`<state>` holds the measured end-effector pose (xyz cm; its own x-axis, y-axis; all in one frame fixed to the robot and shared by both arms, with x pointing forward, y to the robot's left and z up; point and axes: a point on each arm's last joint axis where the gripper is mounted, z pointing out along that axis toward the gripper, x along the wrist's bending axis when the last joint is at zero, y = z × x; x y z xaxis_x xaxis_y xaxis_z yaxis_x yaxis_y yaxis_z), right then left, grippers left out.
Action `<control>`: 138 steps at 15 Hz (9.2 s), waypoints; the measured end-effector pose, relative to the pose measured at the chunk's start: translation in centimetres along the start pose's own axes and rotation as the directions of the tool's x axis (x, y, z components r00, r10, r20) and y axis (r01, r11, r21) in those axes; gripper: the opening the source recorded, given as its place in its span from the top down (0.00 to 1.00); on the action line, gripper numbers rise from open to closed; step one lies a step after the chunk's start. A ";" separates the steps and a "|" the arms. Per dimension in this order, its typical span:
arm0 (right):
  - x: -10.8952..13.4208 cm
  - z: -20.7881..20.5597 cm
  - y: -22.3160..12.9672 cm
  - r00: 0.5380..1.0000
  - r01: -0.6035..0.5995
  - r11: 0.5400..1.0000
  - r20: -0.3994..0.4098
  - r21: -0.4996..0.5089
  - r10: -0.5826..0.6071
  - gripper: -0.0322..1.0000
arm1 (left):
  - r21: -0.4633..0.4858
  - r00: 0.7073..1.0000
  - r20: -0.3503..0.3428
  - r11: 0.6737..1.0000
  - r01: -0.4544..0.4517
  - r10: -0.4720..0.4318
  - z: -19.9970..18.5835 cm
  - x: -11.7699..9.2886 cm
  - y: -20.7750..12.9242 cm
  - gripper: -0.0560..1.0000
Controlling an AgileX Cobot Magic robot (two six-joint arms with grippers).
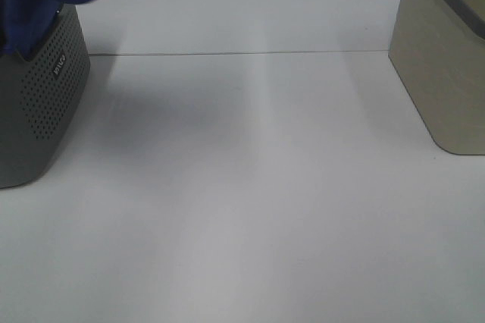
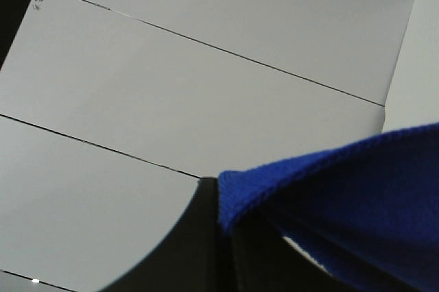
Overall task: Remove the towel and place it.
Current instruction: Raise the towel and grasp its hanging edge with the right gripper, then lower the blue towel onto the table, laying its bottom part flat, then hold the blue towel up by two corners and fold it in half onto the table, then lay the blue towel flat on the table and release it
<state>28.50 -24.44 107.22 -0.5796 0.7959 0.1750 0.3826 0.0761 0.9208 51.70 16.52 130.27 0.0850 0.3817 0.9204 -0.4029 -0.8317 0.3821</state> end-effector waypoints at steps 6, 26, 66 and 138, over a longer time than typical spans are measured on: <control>-3.9 7.7 2.5 0.961 -0.036 0.999 -0.276 -0.001 0.034 0.26 | 0.043 0.993 0.119 0.999 0.011 -0.016 1.0 -2.1 -0.1 0.95; -5.4 27.1 6.7 0.717 0.206 0.978 -0.674 -0.037 -0.177 0.27 | -0.163 0.974 0.224 0.986 0.039 -0.001 0.0 -5.0 6.5 0.95; -11.8 22.7 29.7 0.630 0.674 0.738 0.510 0.013 -0.585 0.95 | -0.259 0.915 -0.303 0.947 0.191 -0.267 11.8 -7.9 -4.1 0.95; -5.7 10.4 -1.7 0.919 -0.321 0.412 0.175 0.853 0.353 0.95 | 0.952 -0.002 0.295 0.294 -0.086 -0.955 -15.3 -27.1 -4.6 0.95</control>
<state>38.67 -22.83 101.01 -0.2717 0.8637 0.4244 0.9572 0.2882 0.0261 37.31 16.23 102.31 0.6536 0.6750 -0.3423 0.7417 -0.6611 0.1127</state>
